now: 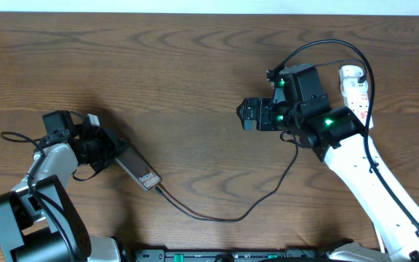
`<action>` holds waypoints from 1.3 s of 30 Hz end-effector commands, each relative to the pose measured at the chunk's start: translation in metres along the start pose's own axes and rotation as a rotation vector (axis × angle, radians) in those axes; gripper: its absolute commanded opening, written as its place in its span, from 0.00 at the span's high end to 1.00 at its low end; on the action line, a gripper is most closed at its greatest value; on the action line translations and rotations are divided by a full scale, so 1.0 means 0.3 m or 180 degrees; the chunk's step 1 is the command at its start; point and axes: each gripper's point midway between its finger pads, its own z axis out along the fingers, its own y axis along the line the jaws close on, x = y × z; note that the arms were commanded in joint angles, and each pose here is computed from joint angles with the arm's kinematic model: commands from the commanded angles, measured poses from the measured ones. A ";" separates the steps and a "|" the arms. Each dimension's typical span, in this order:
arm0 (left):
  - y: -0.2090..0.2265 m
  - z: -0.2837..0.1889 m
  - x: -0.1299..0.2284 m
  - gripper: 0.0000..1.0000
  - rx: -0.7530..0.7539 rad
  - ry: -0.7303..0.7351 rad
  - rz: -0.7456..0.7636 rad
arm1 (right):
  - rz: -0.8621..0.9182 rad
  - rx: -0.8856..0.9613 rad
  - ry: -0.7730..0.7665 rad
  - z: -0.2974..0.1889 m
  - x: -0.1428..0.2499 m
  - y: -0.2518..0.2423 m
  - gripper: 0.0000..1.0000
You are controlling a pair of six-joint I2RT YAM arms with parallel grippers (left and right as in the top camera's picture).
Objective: Plug charger to phone and switch on socket
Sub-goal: 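Lower the phone flat onto the table with the left gripper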
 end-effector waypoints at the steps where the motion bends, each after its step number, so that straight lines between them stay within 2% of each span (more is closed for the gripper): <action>1: -0.001 0.002 0.014 0.93 0.0018 0.0039 -0.0079 | -0.0076 0.0007 -0.0042 -0.014 -0.008 0.007 0.01; 32: 0.031 0.020 0.057 0.92 -0.0019 0.0115 -0.0199 | -0.0084 0.0055 -0.0050 -0.013 -0.009 -0.002 0.01; 39: 0.086 0.036 0.100 0.93 -0.0183 0.0166 -0.0286 | -0.0085 0.0055 -0.0051 -0.013 -0.009 -0.002 0.01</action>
